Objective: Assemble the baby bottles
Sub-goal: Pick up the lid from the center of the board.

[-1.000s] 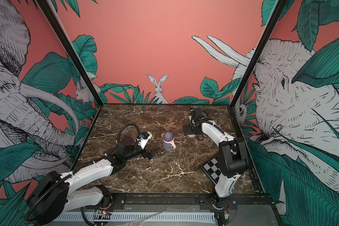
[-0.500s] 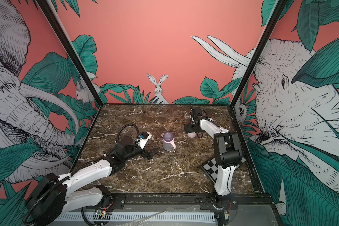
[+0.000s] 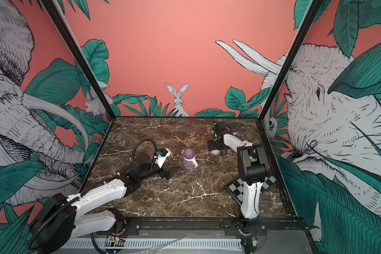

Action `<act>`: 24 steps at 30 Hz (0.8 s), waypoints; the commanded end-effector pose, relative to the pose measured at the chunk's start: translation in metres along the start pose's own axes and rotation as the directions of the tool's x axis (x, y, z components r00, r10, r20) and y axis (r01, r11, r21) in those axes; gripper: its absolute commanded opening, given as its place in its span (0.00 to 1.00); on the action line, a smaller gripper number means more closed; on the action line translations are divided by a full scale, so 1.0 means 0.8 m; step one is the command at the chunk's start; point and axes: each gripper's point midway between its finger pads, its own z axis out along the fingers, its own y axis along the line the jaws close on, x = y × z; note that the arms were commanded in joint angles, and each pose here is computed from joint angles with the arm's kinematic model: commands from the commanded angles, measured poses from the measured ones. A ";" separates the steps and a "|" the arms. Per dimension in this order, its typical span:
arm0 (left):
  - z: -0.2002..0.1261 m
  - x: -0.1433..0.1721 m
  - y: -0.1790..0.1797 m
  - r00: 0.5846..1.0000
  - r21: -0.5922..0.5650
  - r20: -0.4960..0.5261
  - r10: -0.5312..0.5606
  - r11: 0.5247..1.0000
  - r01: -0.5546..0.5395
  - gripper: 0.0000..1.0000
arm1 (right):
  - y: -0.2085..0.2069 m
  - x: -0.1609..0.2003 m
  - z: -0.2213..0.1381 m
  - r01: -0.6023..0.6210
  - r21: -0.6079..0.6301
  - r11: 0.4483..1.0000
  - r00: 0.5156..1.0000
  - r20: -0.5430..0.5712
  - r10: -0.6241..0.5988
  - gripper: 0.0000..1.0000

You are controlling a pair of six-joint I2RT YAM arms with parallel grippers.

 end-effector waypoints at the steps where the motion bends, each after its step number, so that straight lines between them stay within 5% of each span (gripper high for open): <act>1: 0.000 -0.021 0.002 0.999 0.002 0.035 0.009 1.000 -0.009 0.99 | -0.002 0.000 0.010 -0.003 -0.004 1.000 1.000 -0.002 0.003 0.83; 15: -0.004 -0.023 0.004 0.999 -0.013 0.038 0.020 1.000 -0.019 0.99 | -0.015 0.009 0.011 -0.029 0.056 0.998 0.999 -0.044 0.031 0.64; 24: -0.009 -0.023 0.006 0.999 -0.026 0.041 0.021 0.999 -0.020 0.99 | -0.007 -0.002 -0.030 -0.016 0.050 0.999 1.000 0.000 0.016 0.57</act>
